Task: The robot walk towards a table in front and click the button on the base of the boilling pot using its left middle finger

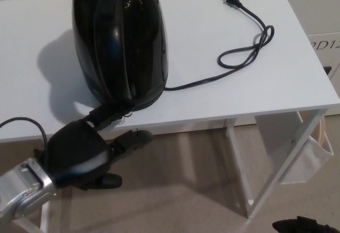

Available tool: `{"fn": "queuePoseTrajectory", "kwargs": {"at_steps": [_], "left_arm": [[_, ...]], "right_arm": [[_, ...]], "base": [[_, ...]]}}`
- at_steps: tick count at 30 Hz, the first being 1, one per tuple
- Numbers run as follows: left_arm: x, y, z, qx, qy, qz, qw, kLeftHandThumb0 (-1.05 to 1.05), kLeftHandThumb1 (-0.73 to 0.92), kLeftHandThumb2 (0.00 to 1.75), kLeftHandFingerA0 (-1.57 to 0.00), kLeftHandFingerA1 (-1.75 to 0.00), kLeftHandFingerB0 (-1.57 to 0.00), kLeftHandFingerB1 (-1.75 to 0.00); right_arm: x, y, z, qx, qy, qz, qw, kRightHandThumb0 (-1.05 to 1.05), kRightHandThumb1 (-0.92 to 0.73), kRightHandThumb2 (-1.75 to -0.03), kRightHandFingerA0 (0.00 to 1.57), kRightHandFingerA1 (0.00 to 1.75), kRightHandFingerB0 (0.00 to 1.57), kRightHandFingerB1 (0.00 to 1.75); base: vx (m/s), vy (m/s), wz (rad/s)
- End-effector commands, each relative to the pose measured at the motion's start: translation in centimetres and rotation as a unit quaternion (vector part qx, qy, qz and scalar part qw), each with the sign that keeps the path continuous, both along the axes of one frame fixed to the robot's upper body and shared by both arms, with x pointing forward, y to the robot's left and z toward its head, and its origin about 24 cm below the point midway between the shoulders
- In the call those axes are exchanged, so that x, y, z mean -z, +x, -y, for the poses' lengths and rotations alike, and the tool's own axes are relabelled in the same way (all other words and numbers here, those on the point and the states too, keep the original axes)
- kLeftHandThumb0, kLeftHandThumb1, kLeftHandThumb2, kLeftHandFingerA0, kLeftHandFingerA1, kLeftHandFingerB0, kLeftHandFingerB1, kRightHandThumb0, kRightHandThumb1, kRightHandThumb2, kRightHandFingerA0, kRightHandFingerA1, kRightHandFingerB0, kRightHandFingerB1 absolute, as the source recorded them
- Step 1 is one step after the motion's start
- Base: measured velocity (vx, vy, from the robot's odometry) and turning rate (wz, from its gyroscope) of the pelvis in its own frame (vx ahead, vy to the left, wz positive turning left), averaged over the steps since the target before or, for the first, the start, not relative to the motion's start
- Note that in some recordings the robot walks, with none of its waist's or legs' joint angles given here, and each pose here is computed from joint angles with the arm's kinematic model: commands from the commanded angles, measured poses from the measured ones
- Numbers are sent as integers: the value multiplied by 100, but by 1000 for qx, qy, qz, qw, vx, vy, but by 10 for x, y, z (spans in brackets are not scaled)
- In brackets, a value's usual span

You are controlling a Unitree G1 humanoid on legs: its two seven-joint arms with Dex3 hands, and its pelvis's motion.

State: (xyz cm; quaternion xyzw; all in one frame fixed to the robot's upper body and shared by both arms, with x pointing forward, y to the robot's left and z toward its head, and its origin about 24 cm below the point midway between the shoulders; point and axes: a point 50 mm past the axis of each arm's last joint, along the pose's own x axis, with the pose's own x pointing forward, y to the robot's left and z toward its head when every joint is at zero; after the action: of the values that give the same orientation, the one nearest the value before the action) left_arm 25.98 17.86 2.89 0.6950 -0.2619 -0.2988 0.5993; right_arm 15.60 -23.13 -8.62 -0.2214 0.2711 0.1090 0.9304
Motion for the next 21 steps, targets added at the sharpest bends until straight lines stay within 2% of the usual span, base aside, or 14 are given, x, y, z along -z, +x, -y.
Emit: {"fn": "queuePoseTrajectory", "kwargs": {"at_steps": [1, 2, 3, 4, 5, 6, 7, 14, 21], "left_arm": [[2, 2, 2, 8, 4, 10, 1000, -73, 89, 68, -33, -31, -15, -26], [3, 2, 3, 9, 1, 12, 1000, -73, 89, 68, -33, -31, -15, -26], [5, 2, 3, 10, 3, 10, 1000, -77, 75, 101, -24, -43, -9, -39], [4, 5, 3, 11, 5, 13, 1000, -77, 76, 101, -24, -43, -10, -39], [3, 6, 3, 11, 5, 14, 1000, -77, 76, 101, -24, -43, -10, -39], [4, 7, 4, 9, 12, 7, 1000, -76, 92, 72, -29, -31, -13, -25], [5, 7, 5, 7, 14, 2, 1000, -77, 92, 69, -30, -31, -15, -26], [17, 3, 3, 2, 16, -7, 1000, -77, 92, 71, -31, -31, -14, -26], [19, 1, -1, -3, 30, -26, 999, -78, 91, 73, -29, -32, -12, -25]], "right_arm": [[-2, -2, 6, 5, -7, -3, 1000, -29, -66, -59, 65, 51, 55, 46], [-2, -2, 7, 6, -8, -1, 1000, -29, -66, -59, 65, 51, 55, 46], [-3, -2, 7, 3, -11, 2, 1000, -30, -66, -59, 65, 51, 55, 46], [-5, 2, 7, 2, -13, 6, 1000, -30, -66, -59, 64, 50, 54, 46], [-6, 3, 8, 2, -13, 8, 1000, -30, -66, -59, 64, 50, 54, 46], [-7, 4, 9, 0, -15, 9, 1000, -29, -66, -59, 64, 50, 54, 45], [-7, 4, 9, 0, -13, 10, 1000, -28, -65, -59, 64, 51, 54, 46], [-6, 2, 9, 2, -16, 4, 1000, -29, -65, -59, 68, 51, 57, 46], [-5, 2, 5, -1, -8, 2, 1000, -28, -65, -59, 65, 51, 55, 46]], "base": [[0, 0, 0], [0, 0, 0], [0, 0, 0], [0, 0, 0], [0, 0, 0], [0, 0, 0], [0, 0, 0], [0, 0, 0], [0, 0, 0]]}}
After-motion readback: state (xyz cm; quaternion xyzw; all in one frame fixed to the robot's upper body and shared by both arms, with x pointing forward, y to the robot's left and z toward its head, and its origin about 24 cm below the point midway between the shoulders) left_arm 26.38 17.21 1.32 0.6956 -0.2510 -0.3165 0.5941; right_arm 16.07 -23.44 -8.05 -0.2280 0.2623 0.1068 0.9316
